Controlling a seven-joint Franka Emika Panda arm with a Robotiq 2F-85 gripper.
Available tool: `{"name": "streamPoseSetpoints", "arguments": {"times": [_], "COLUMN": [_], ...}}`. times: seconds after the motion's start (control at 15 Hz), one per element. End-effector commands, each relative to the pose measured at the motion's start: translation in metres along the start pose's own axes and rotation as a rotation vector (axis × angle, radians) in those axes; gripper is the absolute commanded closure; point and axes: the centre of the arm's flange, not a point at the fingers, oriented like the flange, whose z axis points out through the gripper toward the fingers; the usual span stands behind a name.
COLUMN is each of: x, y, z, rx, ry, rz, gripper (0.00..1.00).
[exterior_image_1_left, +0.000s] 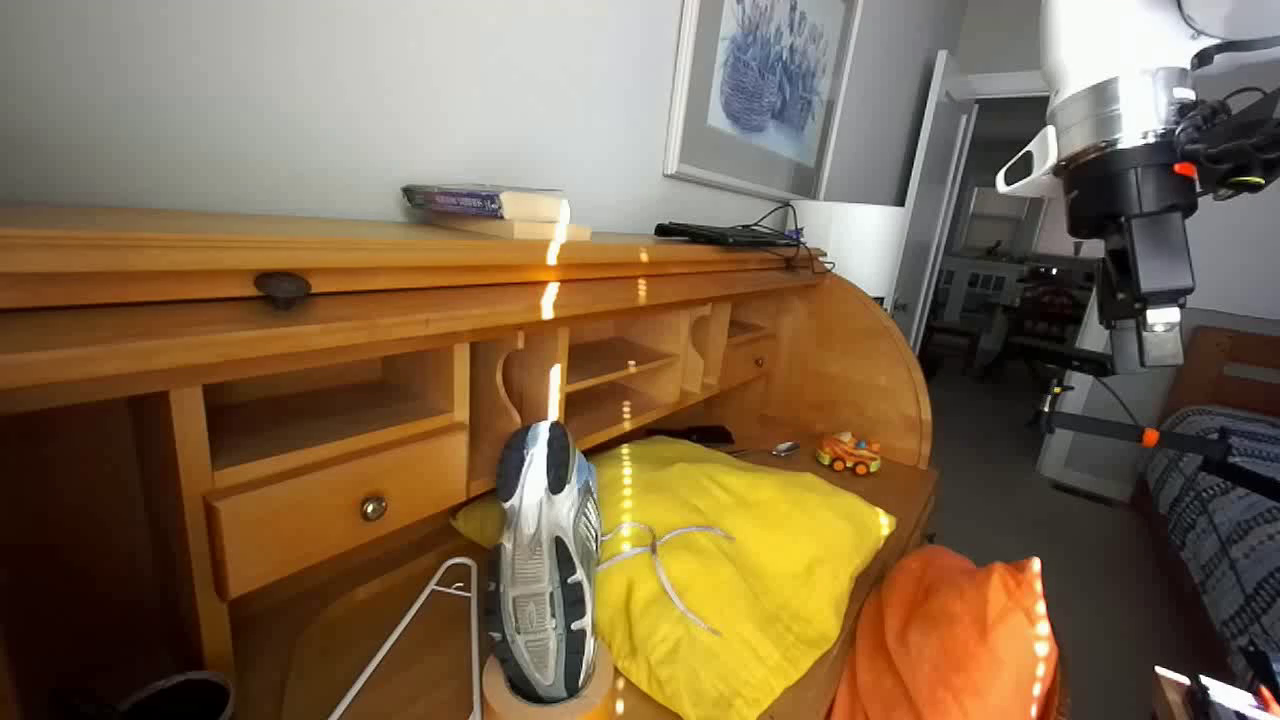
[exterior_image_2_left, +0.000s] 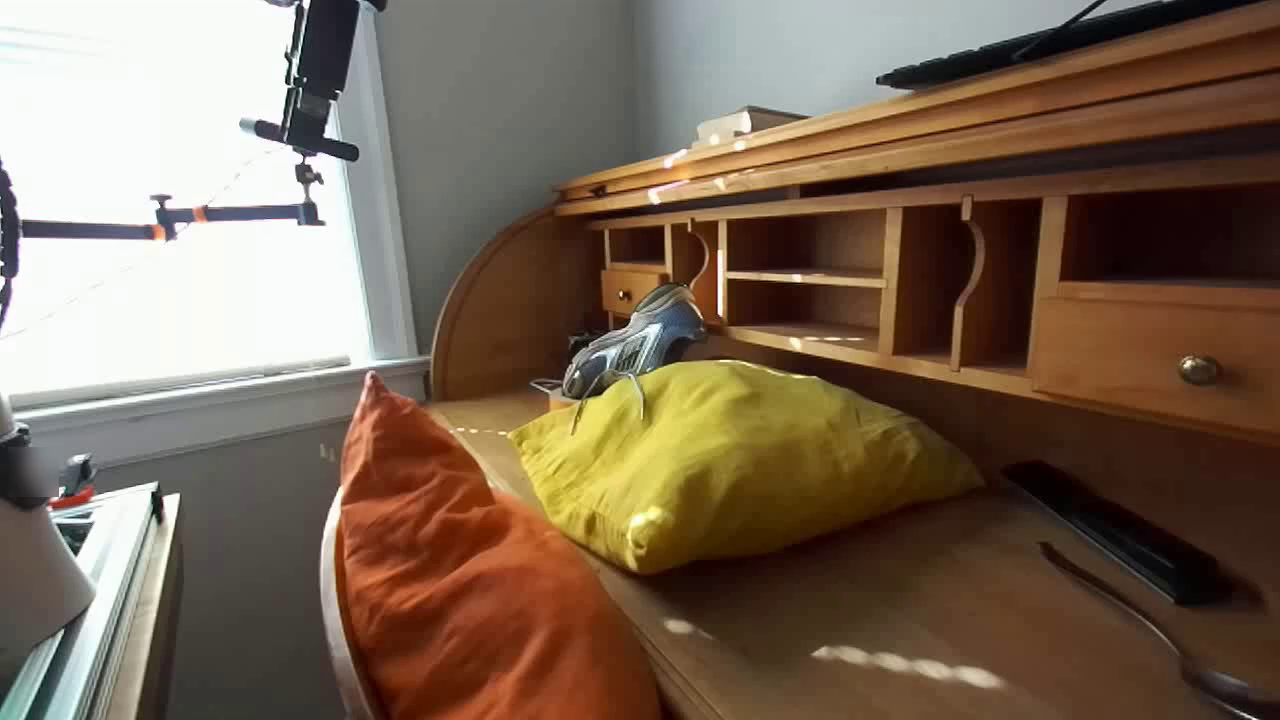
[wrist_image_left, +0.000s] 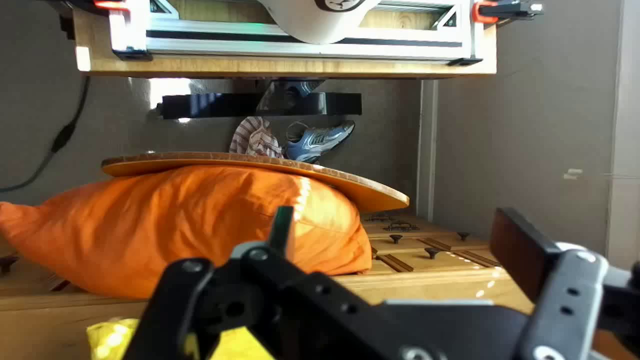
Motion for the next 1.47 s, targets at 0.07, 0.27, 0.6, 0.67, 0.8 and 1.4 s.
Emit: {"name": "streamPoseSetpoints", "arguments": {"times": [0.07,0.27,0.6,0.67,0.8,1.4], "x": [0.0,0.0,0.026,0.032,0.045,0.123], "y": [0.0,0.0,0.018,0.021,0.028,0.05], "z": [0.0,0.0,-0.012,-0.016,-0.018,0.036], "rx": [0.0,0.0,-0.019,-0.016,-0.008,-0.062], "ry": [0.0,0.0,0.12,0.154,0.204,0.156], "rz": [0.0,0.0,0.049,0.045,0.035,-0.166], "gripper": [0.0,0.0,0.0,0.0,0.0,0.0]}}
